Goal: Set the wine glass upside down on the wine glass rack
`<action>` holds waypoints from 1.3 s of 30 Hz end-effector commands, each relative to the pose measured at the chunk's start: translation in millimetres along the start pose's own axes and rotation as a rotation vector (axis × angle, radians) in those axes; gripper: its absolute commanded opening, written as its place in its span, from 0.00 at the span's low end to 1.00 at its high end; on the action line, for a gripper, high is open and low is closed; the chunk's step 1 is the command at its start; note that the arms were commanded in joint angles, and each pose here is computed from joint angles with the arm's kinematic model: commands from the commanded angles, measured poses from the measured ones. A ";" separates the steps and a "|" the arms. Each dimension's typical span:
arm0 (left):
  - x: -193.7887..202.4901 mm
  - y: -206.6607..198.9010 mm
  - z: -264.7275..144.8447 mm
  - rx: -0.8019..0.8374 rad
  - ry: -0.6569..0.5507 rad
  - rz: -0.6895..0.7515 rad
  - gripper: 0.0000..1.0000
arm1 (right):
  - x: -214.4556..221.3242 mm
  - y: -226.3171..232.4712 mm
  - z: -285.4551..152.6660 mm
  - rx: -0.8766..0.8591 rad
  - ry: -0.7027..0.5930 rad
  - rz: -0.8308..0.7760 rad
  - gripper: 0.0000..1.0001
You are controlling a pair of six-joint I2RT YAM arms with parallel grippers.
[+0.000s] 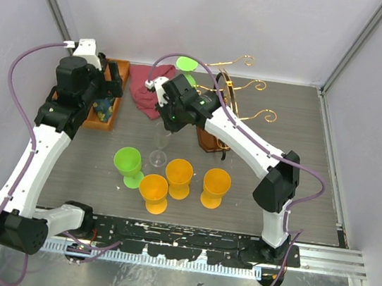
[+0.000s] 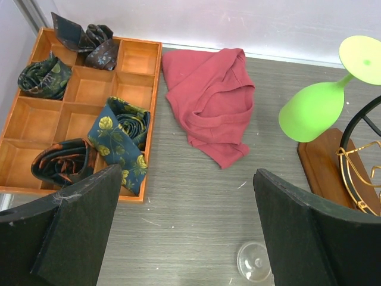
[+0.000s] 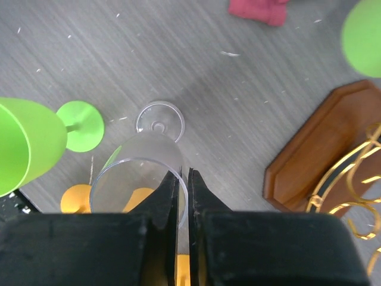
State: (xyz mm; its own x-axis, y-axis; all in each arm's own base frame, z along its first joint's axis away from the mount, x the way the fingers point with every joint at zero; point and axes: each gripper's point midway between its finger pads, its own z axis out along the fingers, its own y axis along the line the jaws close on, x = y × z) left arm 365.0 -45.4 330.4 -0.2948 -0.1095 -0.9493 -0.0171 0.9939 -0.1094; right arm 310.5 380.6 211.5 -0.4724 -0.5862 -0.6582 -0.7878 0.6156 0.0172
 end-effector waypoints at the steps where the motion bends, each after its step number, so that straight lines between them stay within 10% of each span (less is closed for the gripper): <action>1: -6.3 8.0 -1.5 -0.064 0.003 -0.096 0.98 | -78.4 -18.0 -65.4 0.121 -0.285 -0.023 0.00; 14: -19.5 -23.8 -16.7 0.060 -0.094 -0.929 0.98 | -150.1 -37.8 -161.4 0.282 -0.951 -0.079 0.00; 22: -32.4 -56.9 -19.5 0.256 -0.041 -1.267 0.99 | -165.7 -26.8 -162.5 0.241 -1.074 -0.134 0.00; 29: -39.9 -68.1 -20.2 0.343 -0.027 -1.356 0.98 | -167.1 -16.2 -161.1 0.187 -1.155 -0.146 0.00; 39: -37.3 -74.9 -13.5 0.396 -0.005 -1.429 0.67 | -168.2 -1.4 -170.6 0.118 -1.248 -0.179 0.00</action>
State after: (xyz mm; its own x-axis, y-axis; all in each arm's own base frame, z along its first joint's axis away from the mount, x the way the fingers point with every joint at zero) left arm 364.8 -109.7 364.0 -0.2161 -0.9763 -0.0075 -0.0765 0.0246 -0.9968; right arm 340.6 395.3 388.3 0.2505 0.0151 -0.9680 -0.7313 0.6582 -0.1790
